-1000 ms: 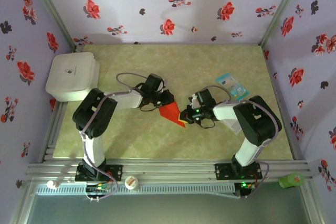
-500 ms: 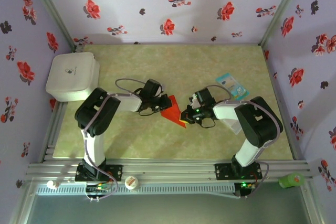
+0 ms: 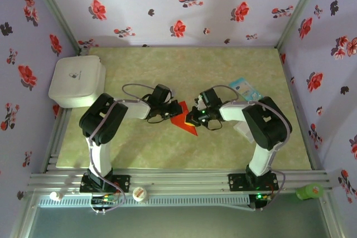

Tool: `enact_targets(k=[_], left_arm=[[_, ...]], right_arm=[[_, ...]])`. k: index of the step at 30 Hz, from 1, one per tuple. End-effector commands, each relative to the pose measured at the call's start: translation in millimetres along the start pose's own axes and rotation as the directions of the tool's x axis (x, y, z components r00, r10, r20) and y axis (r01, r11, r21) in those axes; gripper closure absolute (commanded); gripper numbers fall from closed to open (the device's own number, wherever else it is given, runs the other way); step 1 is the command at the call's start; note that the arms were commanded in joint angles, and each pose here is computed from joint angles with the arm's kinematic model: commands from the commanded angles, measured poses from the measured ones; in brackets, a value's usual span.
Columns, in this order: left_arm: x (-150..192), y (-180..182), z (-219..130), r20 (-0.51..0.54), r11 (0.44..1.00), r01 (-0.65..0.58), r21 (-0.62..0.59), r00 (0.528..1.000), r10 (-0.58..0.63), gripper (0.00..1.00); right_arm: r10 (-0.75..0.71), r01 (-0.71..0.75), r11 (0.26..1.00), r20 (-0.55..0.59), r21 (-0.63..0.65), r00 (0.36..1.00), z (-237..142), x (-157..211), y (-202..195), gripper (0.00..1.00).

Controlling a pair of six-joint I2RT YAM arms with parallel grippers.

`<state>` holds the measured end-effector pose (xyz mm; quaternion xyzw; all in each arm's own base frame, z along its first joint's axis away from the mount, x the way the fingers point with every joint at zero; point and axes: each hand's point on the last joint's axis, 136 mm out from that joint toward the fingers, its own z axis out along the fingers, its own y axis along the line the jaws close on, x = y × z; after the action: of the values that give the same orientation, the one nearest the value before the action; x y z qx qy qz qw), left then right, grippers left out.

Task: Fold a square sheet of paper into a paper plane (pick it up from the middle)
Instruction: Fourth fold the wing at the center of the table.

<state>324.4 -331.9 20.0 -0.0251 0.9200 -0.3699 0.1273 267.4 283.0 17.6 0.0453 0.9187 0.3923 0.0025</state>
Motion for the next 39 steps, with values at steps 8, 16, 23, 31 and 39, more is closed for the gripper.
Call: enact_targets(k=[8, 16, 23, 31, 39], left_arm=[[14.9, 43.6, 3.0, -0.045, 0.990, 0.059, -0.125, 0.997, -0.065, 0.91], [14.2, 50.4, 0.7, -0.049, 0.987, 0.069, -0.142, 0.996, -0.077, 0.91], [13.2, 47.6, -0.4, -0.047, 0.987, 0.083, -0.138, 0.995, -0.090, 0.91], [10.5, 44.3, -1.4, -0.043, 0.986, 0.105, -0.133, 0.993, -0.111, 0.91], [10.0, 43.6, -1.2, -0.040, 0.983, 0.130, -0.133, 0.990, -0.137, 0.91]], right_arm=[[0.043, -0.039, 0.996, -0.041, 0.083, 0.998, -11.5, 45.6, -40.6, 0.96], [0.045, -0.042, 0.991, -0.017, 0.128, 0.999, -37.5, 69.5, -53.3, 0.92], [0.084, -0.091, 0.991, 0.079, 0.095, 0.993, -55.4, 54.0, -30.6, 0.73], [0.186, -0.190, 0.979, 0.071, 0.070, 0.980, -51.0, 53.6, -27.2, 0.67], [0.203, -0.205, 0.978, 0.038, 0.036, 0.978, -41.1, 56.4, -26.7, 0.71]])
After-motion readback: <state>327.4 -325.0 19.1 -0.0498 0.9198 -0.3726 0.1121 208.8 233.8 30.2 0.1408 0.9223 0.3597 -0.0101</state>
